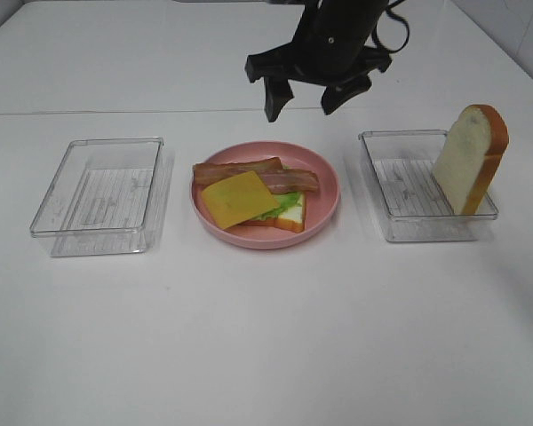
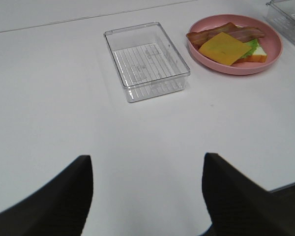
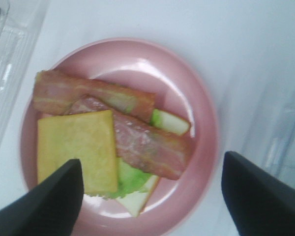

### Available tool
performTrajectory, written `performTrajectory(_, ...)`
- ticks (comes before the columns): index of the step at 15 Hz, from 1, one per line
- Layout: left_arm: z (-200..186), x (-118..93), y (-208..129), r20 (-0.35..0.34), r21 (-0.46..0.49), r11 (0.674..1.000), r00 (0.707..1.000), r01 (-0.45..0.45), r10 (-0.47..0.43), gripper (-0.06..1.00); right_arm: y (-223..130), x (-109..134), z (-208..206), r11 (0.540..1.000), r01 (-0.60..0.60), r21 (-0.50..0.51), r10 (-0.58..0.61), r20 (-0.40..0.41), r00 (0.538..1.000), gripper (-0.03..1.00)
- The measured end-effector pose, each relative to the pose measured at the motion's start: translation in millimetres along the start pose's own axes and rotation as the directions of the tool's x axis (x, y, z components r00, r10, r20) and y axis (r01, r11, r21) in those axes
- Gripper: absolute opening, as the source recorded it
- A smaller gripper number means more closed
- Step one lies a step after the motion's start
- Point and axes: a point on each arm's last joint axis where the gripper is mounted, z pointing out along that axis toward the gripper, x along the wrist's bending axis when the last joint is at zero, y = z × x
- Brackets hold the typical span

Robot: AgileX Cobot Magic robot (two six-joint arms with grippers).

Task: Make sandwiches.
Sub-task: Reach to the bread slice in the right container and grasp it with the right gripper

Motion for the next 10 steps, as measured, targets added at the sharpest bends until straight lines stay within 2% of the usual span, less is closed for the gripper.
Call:
performTrajectory(1,0.0,0.0,0.0,0.000,0.000,1.000,1.000,0.000,0.000,0.62,2.1,-6.8,-17.7,0.999,0.016,-0.036,-0.013,0.079,0.997,0.73)
performTrajectory(2,0.0,0.0,0.0,0.000,0.000,1.000,1.000,0.000,0.000,0.62,2.4,-9.3,-24.0,0.999,0.024,-0.044,-0.019,0.110,0.994,0.73)
performTrajectory(4,0.0,0.0,0.0,0.000,0.000,1.000,1.000,0.000,0.000,0.62,2.9,-21.3,-47.1,0.996,0.052,-0.069,-0.034,0.235,0.971,0.73)
performTrajectory(6,0.0,0.0,0.0,0.000,0.000,1.000,1.000,0.000,0.000,0.62,1.2,-40.5,-59.5,0.998,0.009,-0.058,0.008,0.287,0.958,0.73)
performTrajectory(7,0.0,0.0,0.0,0.000,0.000,1.000,1.000,0.000,0.000,0.62,0.1,-55.6,-62.8,0.998,-0.031,-0.047,0.044,0.304,0.952,0.73)
performTrajectory(8,0.0,0.0,0.0,0.000,0.000,1.000,1.000,0.000,0.000,0.62,-5.8,-91.4,-67.1,0.992,-0.128,0.001,0.120,0.344,0.931,0.73)
performTrajectory(10,0.0,0.0,0.0,0.000,0.000,1.000,1.000,0.000,0.000,0.62,-12.9,-125.0,-72.3,0.976,-0.217,0.032,0.189,0.380,0.906,0.73)
